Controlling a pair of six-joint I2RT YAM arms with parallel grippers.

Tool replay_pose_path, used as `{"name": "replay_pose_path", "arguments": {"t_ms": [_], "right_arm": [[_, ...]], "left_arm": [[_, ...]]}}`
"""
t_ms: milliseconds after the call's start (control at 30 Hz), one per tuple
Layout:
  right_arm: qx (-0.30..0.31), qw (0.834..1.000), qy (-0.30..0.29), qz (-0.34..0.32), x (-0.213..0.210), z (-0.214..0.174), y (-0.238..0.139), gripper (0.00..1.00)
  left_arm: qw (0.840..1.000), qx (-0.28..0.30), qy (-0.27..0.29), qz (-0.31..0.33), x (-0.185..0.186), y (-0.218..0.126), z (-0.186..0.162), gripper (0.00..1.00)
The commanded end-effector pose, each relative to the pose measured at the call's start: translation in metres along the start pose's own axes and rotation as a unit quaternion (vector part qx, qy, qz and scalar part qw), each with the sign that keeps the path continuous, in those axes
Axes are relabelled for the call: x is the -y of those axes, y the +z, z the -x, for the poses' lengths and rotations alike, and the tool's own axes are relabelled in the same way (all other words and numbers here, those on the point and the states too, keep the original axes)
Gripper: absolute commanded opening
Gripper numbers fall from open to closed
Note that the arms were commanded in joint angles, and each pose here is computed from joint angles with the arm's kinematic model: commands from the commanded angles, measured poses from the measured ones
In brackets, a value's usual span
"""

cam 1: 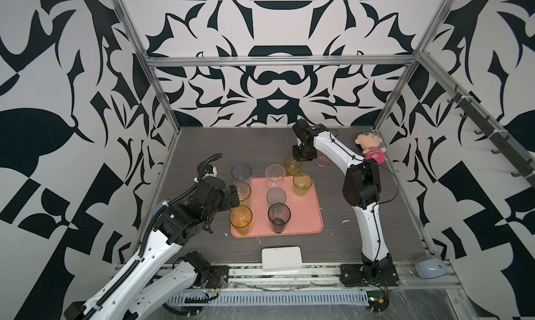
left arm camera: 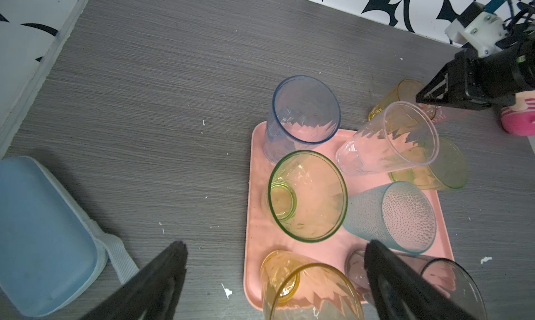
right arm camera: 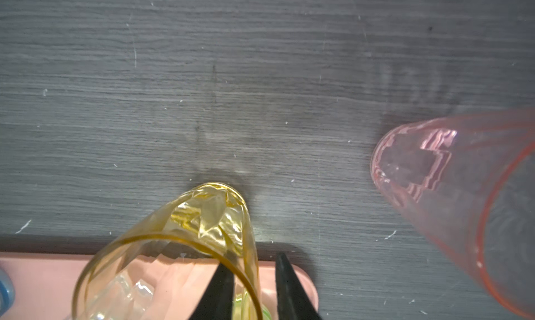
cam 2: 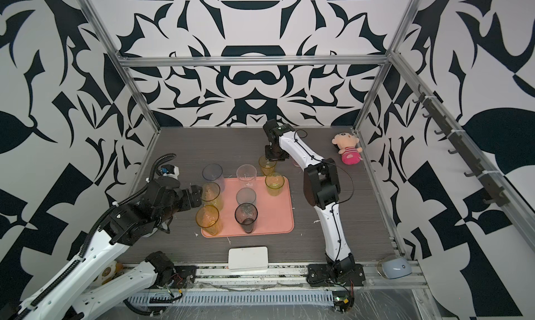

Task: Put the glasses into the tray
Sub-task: 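Move right gripper over the yellow cup beyond the tray and close on its rim, then lift the yellow cup and carry it toward the tray with right gripper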

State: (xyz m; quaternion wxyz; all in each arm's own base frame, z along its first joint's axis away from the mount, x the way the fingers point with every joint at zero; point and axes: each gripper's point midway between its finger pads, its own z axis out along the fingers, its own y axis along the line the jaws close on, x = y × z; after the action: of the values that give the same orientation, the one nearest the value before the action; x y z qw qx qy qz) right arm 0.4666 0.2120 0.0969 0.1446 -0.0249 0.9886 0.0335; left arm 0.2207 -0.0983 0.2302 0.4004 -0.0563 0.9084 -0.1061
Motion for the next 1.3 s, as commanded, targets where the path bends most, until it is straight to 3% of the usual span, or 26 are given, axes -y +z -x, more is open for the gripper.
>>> {"name": "replay_pose_path", "arguments": {"t_ms": [0,133,600,1267], "right_arm": [[0.018,1.000,0.005,0.010,-0.002,0.010,-0.020,0.22],[0.017,1.000,0.006,0.009,-0.001,0.010,-0.019,0.14],[0.023,1.000,0.004,0.008,0.000,0.013,-0.030,0.00],[0.075,0.997,-0.015,-0.021,0.024,0.010,-0.132,0.00]], "left_arm": [[1.000,-0.005,-0.005,0.009,-0.006,0.000,-0.005,0.99],[1.000,-0.006,-0.004,0.009,-0.006,0.001,-0.005,1.00],[1.000,-0.004,-0.005,0.010,-0.007,-0.002,-0.005,1.00],[1.000,0.003,-0.009,0.006,-0.008,-0.006,-0.003,0.99]]}}
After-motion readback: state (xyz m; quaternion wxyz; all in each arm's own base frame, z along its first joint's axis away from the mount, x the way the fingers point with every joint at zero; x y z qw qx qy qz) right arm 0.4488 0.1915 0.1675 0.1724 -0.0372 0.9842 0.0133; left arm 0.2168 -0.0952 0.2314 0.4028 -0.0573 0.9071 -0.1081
